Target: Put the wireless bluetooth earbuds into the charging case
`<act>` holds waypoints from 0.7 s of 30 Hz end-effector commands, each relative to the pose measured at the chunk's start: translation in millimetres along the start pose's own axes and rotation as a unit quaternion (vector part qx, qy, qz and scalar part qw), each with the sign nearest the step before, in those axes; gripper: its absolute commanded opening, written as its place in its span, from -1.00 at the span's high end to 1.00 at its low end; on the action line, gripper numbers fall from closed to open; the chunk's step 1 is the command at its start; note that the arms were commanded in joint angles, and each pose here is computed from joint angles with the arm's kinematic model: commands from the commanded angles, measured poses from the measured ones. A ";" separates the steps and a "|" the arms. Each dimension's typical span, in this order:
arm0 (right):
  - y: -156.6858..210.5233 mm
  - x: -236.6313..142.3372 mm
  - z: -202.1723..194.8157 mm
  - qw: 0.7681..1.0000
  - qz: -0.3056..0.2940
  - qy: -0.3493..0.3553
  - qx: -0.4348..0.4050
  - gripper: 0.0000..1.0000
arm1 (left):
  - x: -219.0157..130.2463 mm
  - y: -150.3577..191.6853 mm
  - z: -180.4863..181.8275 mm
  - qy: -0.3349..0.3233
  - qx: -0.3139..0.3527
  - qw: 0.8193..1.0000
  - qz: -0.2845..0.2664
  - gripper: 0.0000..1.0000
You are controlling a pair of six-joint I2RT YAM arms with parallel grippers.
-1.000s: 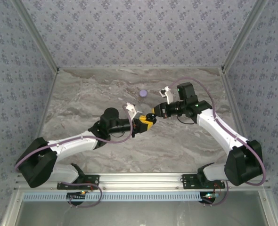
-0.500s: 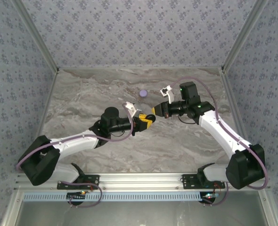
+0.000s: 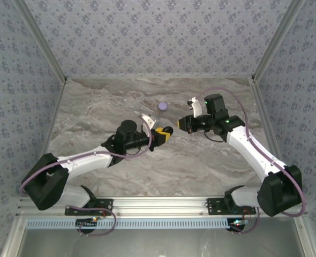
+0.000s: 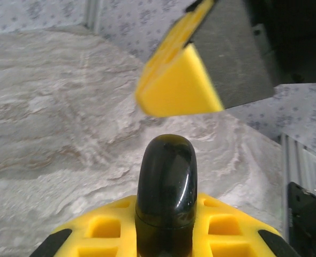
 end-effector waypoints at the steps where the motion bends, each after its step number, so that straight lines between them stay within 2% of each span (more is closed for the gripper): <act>1: 2.0 -10.7 -22.9 0.997 -0.008 0.080 0.019 0.73 | 2.8 -7.5 19.8 -0.062 -0.016 0.998 0.004 0.85; 9: 9.6 -10.5 -35.4 0.994 0.001 0.101 0.032 0.71 | 4.3 -0.8 44.3 -0.131 -0.034 0.990 0.028 0.84; 16: 15.0 -10.0 -41.1 0.993 0.008 0.108 0.037 0.71 | -0.4 6.5 76.9 -0.211 -0.076 0.973 0.054 0.83; 21: 17.3 -10.4 -42.9 0.993 0.009 0.110 0.040 0.70 | -0.5 13.8 94.2 -0.242 -0.104 0.961 0.079 0.83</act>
Point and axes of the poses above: each hand's point on the last joint's axis, 136 mm out from that joint toward the fingers, its own x axis out along the fingers, its own z axis along the line the jaws close on, y = z × x, the point moved 2 cm from there along -x, back along the fingers, and after that the axes turned 1 degree about -x, right-handed, at the moved point
